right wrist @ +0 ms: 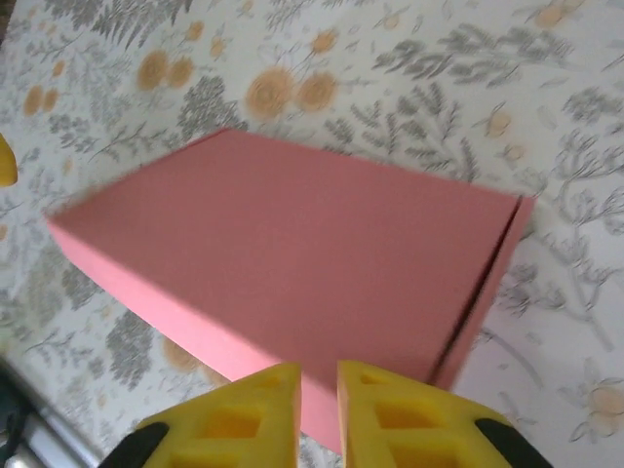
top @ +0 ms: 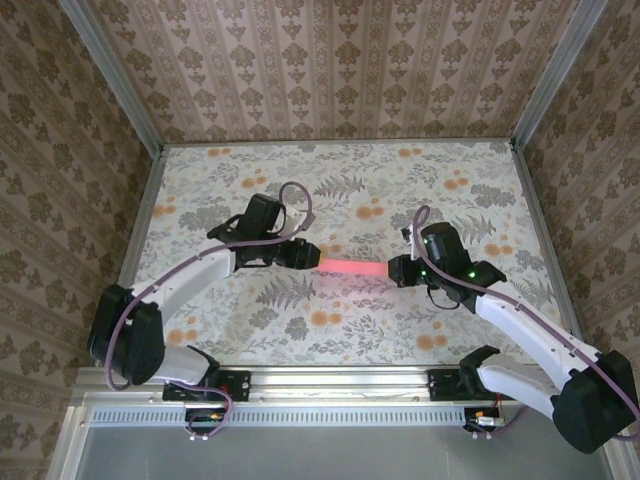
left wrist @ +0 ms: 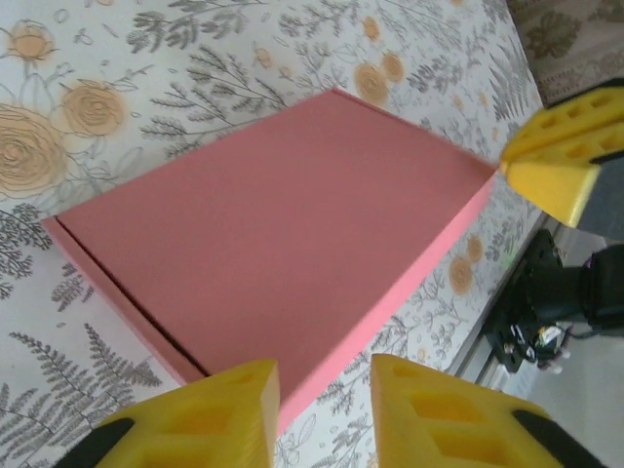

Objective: Fold the paper box

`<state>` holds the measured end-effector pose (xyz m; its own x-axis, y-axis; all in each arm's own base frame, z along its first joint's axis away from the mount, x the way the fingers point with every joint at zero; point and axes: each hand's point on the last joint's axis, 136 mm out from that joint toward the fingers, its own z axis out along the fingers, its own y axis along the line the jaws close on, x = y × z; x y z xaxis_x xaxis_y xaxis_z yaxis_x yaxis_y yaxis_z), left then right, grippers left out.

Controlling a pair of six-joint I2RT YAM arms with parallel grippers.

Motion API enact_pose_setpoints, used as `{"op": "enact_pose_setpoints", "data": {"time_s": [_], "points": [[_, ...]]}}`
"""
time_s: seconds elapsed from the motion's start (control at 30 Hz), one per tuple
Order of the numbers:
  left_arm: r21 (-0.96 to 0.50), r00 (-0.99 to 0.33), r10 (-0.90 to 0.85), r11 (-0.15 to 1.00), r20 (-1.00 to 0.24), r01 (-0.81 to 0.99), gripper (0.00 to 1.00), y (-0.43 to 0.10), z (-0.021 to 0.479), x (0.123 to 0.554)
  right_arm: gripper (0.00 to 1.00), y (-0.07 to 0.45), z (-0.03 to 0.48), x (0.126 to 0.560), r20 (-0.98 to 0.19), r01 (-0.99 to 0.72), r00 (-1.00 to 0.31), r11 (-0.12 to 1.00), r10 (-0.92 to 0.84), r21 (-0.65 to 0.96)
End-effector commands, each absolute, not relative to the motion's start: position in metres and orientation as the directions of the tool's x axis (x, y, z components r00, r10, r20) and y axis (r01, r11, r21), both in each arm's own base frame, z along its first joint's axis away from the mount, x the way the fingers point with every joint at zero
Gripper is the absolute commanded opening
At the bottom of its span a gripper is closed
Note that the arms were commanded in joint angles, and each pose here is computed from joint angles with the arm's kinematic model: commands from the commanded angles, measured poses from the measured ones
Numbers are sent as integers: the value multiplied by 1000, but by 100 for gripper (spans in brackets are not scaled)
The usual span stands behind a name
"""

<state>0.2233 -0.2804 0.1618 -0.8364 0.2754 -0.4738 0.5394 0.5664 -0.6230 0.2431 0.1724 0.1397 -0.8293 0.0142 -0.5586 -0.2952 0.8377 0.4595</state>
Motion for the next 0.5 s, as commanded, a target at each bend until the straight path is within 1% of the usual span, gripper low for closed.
{"op": "enact_pose_setpoints", "data": {"time_s": [0.0, 0.07, 0.1, 0.17, 0.2, 0.3, 0.47], "points": [[-641, -844, 220, 565, -490, 520, 41, -275, 174, 215, 32, 185, 150, 225, -546, -350, -838, 776, -9, 525], [-635, -838, 198, 572, -508, 520, 62, -268, 180, 211, 48, 188, 160, 222, -558, -367, -830, 755, -2, 544], [-631, -835, 190, 574, -517, 522, 72, -265, 184, 210, 55, 189, 164, 222, -561, -368, -828, 750, 4, 550], [-622, -828, 172, 584, -533, 522, 97, -259, 191, 209, 71, 189, 170, 221, -565, -366, -825, 746, 17, 557], [-618, -826, 164, 589, -539, 520, 100, -256, 193, 210, 79, 188, 172, 221, -566, -363, -824, 746, 23, 558], [-618, -833, 141, 607, -535, 500, 100, -249, 194, 215, 100, 182, 169, 225, -552, -312, -832, 773, 59, 553], [-598, -855, 104, 672, -507, 437, 100, -238, 173, 228, 100, 161, 148, 233, -515, -161, -844, 842, 154, 515]]}}
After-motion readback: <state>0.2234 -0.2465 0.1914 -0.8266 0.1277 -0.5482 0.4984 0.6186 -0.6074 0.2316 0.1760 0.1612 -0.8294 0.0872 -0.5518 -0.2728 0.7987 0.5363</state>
